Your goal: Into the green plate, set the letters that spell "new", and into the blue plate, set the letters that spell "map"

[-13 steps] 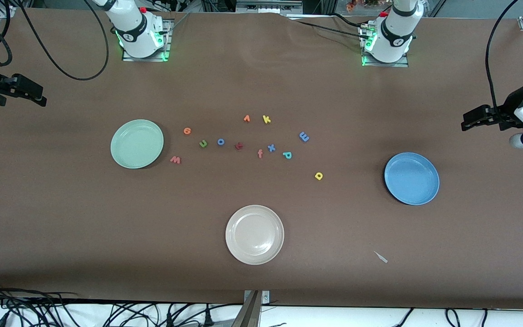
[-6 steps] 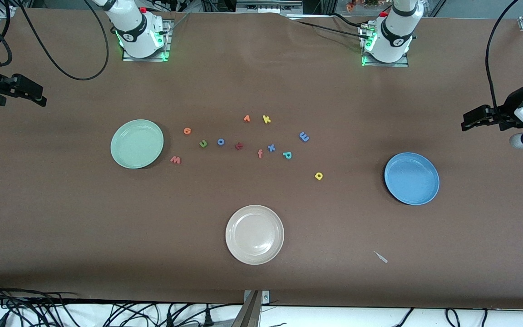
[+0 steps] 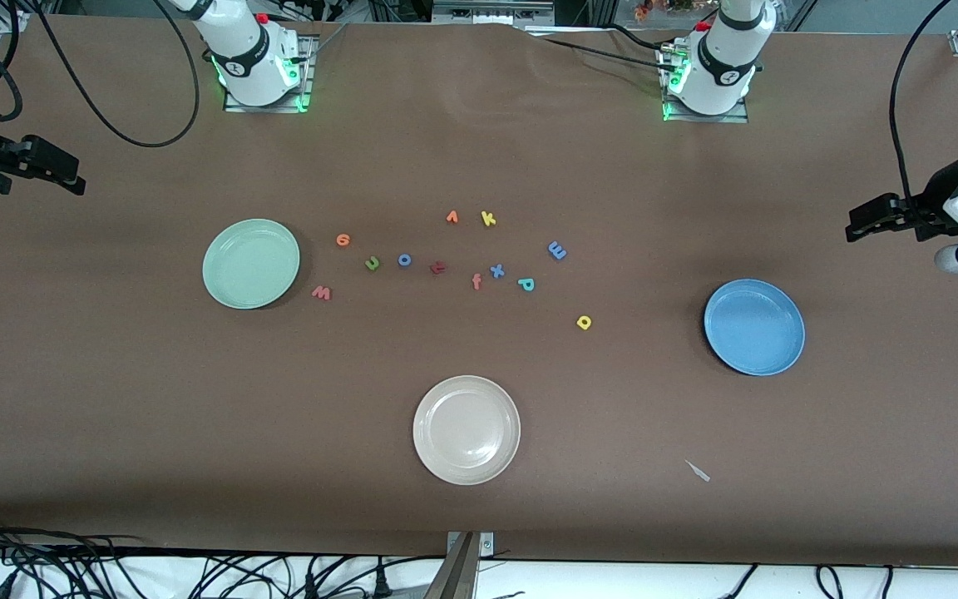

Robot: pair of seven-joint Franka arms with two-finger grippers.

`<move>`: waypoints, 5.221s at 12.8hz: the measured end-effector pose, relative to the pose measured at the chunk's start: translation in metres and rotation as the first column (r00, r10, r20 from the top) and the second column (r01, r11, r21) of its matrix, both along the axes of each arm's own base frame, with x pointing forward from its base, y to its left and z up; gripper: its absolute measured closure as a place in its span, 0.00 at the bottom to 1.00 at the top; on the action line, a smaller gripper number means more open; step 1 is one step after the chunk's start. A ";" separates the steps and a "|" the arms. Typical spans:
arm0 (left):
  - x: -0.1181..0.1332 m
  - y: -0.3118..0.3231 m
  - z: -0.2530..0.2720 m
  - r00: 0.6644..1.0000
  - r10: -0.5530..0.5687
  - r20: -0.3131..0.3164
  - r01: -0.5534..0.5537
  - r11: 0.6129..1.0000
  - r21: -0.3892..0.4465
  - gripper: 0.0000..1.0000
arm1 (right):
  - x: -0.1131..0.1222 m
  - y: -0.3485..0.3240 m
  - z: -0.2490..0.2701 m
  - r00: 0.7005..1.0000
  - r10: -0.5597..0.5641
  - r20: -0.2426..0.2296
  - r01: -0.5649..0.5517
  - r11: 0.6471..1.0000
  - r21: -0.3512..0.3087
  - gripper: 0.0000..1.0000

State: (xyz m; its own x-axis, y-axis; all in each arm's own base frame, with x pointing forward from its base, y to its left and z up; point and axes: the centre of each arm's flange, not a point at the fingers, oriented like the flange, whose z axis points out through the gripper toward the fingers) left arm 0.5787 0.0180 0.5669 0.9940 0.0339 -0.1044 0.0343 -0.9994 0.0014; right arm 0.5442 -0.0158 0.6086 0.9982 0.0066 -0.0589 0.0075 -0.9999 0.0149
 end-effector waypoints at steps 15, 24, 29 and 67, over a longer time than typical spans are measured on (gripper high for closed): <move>0.000 0.000 0.000 1.000 0.000 0.001 0.000 1.000 0.000 0.00 | 0.000 0.000 0.000 1.000 0.000 0.000 0.000 1.000 0.000 0.00; 0.011 -0.006 -0.028 0.999 -0.012 -0.044 0.011 1.000 -0.007 0.00 | 0.013 0.068 -0.049 0.986 0.120 -0.113 -0.120 0.993 0.004 0.00; 0.019 -0.101 -0.058 0.991 0.116 -0.068 -0.115 0.993 0.020 0.00 | 0.026 0.156 -0.117 0.937 0.296 -0.188 -0.298 0.954 0.018 0.00; -0.142 -0.381 -0.394 0.819 0.574 0.006 -0.574 0.818 0.011 0.73 | -0.007 0.216 -0.421 0.262 0.964 0.040 -0.964 0.263 -0.021 0.74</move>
